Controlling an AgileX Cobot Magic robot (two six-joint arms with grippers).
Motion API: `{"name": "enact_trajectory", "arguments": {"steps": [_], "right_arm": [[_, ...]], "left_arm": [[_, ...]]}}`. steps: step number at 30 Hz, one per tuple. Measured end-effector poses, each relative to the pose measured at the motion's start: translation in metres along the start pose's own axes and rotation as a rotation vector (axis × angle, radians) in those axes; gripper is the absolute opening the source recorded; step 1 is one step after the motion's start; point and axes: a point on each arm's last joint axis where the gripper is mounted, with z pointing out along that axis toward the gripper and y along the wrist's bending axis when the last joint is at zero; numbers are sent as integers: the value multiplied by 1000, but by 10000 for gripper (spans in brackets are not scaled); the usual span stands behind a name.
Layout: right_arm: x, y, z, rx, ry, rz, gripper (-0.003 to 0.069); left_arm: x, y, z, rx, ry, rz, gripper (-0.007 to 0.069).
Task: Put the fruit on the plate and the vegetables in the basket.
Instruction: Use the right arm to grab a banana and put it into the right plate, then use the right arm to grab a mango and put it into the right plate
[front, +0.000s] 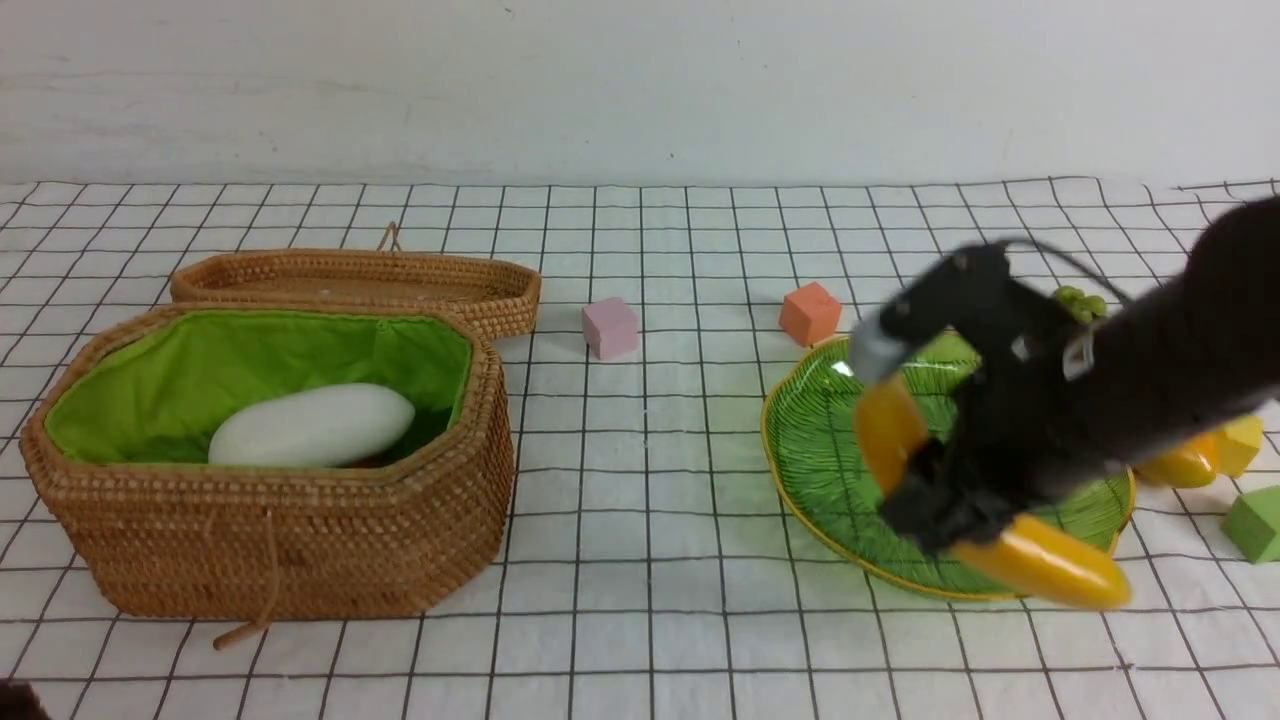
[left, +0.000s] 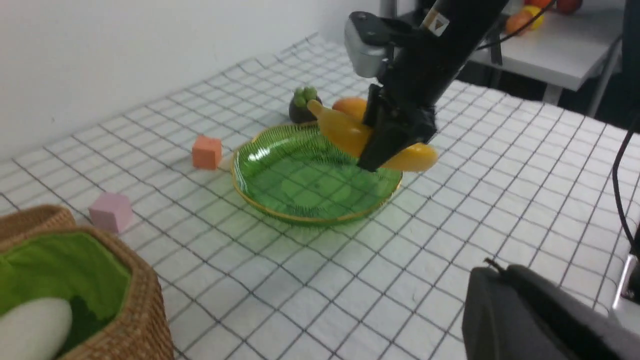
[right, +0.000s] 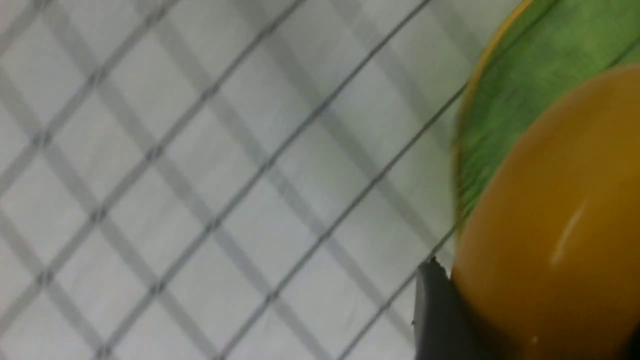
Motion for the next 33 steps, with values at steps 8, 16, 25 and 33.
{"name": "enact_trajectory", "arguments": {"steps": [8,16,25,33], "right_arm": [[-35,-74,78,53,46,320,332],[-33,-99,110,32,206,417,468],[-35,-130,33,201,238,541,642],[18,-214,32,334,250,839,552]], "left_arm": [[-3,0,0,3,-37,-24,-13],[-3,-1,0,11,-30,-40,-13],[-3,-1,1,11,-27,-40,-13],[-5,1,20,-4,17,-25,-13]]}}
